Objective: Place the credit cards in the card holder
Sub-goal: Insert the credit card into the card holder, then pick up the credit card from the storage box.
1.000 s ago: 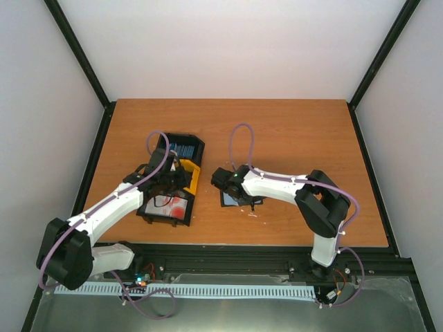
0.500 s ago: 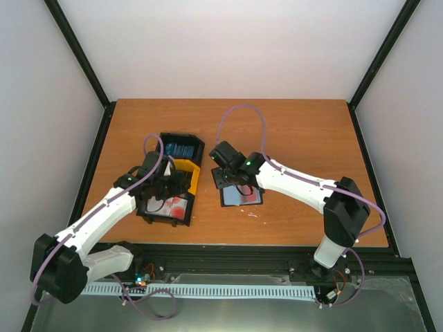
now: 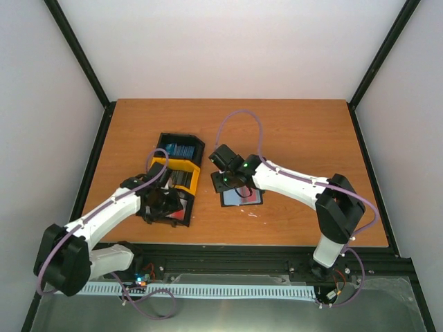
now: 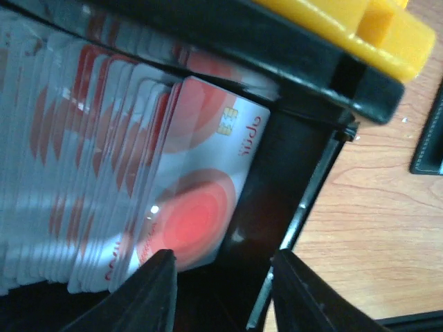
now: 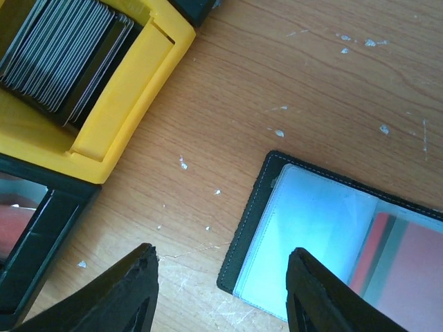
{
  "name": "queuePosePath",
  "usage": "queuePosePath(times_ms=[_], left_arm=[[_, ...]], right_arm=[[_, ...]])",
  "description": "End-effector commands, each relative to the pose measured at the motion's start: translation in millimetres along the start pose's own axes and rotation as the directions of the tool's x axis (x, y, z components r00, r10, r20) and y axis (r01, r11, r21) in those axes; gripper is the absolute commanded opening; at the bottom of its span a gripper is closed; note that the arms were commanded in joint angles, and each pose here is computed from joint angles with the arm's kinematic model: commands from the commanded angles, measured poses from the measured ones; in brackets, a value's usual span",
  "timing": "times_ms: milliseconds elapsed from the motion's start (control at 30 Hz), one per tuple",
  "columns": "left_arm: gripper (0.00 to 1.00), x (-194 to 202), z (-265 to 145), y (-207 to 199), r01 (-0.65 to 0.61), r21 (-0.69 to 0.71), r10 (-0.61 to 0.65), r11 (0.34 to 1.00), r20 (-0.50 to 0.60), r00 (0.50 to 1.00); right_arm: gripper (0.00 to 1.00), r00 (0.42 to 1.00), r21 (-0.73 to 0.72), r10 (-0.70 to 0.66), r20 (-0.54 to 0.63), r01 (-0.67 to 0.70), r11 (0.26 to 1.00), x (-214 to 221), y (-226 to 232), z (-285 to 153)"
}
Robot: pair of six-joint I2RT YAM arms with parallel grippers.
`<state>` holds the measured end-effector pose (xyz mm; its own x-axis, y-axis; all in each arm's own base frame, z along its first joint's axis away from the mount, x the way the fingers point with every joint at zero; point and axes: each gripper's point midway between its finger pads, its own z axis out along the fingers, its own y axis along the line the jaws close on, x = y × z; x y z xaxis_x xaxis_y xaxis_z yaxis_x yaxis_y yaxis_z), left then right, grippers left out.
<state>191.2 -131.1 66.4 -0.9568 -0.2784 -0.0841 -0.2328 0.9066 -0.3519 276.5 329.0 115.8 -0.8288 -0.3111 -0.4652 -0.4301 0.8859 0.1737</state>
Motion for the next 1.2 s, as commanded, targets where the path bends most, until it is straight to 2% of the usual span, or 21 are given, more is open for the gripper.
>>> queuePosePath(times_ms=[0,100,300,567,867,1167], left_arm=[[0.43,-4.8,-1.1,9.6,0.03,-0.072,-0.03,0.997,0.004,1.0],[0.49,-12.5,-1.4,11.5,0.039,-0.099,-0.036,0.994,0.03,0.999],[0.47,-20.2,7.5,13.5,0.045,-0.135,-0.041,0.99,0.033,0.999],[0.47,-35.4,14.8,9.3,-0.014,-0.174,0.02,0.985,0.029,0.999],[0.32,-31.4,5.0,-14.4,-0.045,-0.057,0.045,0.997,0.007,0.999],[0.32,-26.6,-6.5,-26.9,-0.042,0.002,0.042,0.999,-0.012,0.999]], right_arm=[[0.51,1.0,0.002,0.018,-0.009,-0.018,1.0,5.0,-5.6,5.7],[0.51,1.0,-0.004,0.025,-0.017,-0.025,1.0,9.0,-6.6,8.4],[0.5,0.999,-0.001,0.03,-0.016,-0.03,1.0,8.9,-10.4,10.4],[0.5,0.999,0.012,0.031,-0.024,-0.031,0.999,12.8,-17.5,11.4],[0.5,0.999,0.025,0.039,-0.025,-0.039,0.999,12.3,-22.1,13.6],[0.5,0.998,0.033,0.046,-0.034,-0.045,0.998,13.9,-23.6,17.5]])
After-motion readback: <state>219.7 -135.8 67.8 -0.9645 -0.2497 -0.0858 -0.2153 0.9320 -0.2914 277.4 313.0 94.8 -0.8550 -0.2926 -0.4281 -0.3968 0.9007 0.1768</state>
